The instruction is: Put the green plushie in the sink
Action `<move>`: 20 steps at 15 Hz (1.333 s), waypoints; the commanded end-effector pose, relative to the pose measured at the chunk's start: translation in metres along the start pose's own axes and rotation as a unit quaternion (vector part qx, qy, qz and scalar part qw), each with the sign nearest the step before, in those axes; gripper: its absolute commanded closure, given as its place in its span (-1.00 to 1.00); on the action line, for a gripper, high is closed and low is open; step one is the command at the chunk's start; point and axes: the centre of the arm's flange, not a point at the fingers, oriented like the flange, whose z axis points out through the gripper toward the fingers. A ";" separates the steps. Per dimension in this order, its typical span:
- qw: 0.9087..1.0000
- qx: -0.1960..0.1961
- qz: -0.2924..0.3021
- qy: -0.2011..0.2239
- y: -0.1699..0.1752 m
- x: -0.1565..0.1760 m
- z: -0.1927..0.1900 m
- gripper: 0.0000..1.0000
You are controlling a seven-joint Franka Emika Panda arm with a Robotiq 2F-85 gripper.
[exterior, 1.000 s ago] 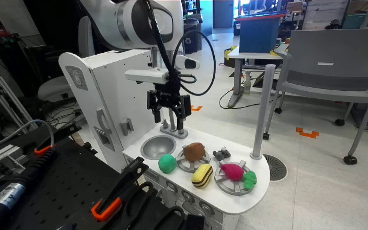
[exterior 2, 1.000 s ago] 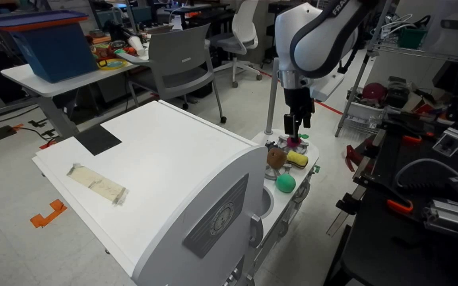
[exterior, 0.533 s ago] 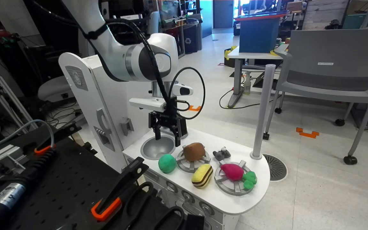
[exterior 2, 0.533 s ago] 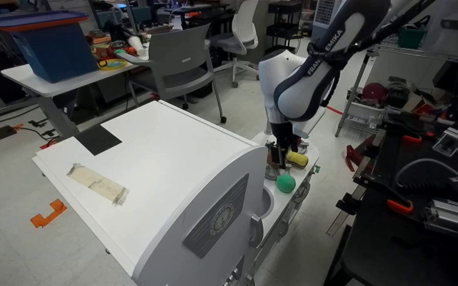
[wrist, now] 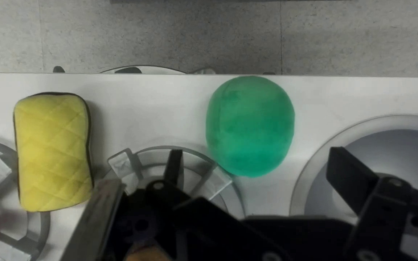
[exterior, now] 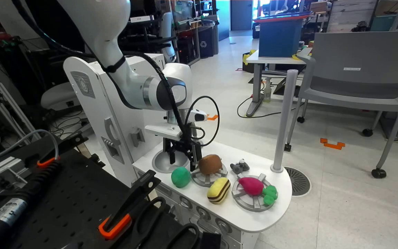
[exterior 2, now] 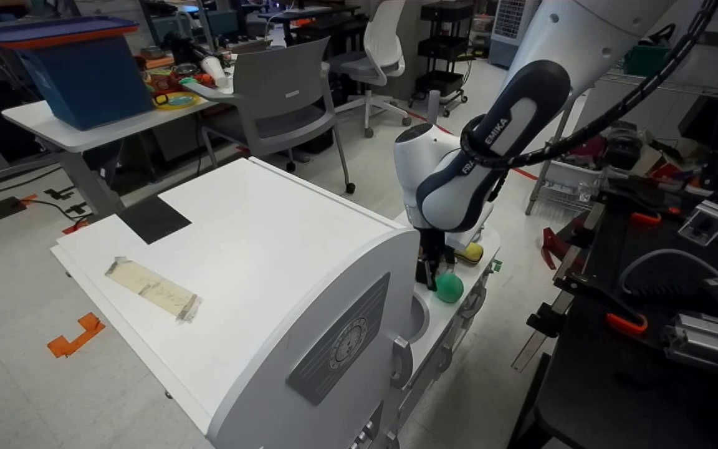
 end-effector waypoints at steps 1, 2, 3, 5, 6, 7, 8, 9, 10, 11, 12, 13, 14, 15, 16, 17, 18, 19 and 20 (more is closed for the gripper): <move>1.000 -0.009 0.003 0.012 -0.010 0.021 0.025 -0.45; 1.000 -0.011 0.002 0.014 -0.011 0.021 0.032 -0.31; 1.000 -0.013 0.001 0.013 -0.013 0.021 0.037 -0.11; 1.000 -0.014 -0.002 0.018 -0.014 0.019 0.044 0.15; 1.000 -0.009 -0.006 0.027 -0.014 0.017 0.043 0.30; 0.999 -0.003 -0.010 0.034 -0.016 0.014 0.039 0.43; 0.999 0.017 -0.016 0.044 -0.022 0.008 0.026 0.57; 0.999 0.023 -0.016 0.045 -0.024 0.006 0.022 0.67; 0.998 0.034 -0.016 0.054 -0.030 0.004 0.016 0.71; 0.997 0.041 -0.017 0.061 -0.032 0.002 0.013 0.72; 0.996 0.047 -0.019 0.068 -0.035 -0.001 0.012 0.80; 0.996 0.052 -0.021 0.070 -0.036 -0.004 0.011 0.87; 0.995 0.057 -0.024 0.075 -0.039 -0.006 0.009 0.90; 0.994 0.065 -0.029 0.079 -0.044 -0.007 0.008 0.86; 0.991 0.078 -0.040 0.099 -0.061 -0.006 -0.001 0.91; 0.987 0.093 -0.056 0.120 -0.079 -0.005 -0.012 0.96; 0.982 0.108 -0.072 0.139 -0.096 -0.008 -0.023 0.93; 0.975 0.121 -0.089 0.161 -0.113 -0.009 -0.032 0.91; 0.969 0.133 -0.103 0.179 -0.126 -0.005 -0.038 0.91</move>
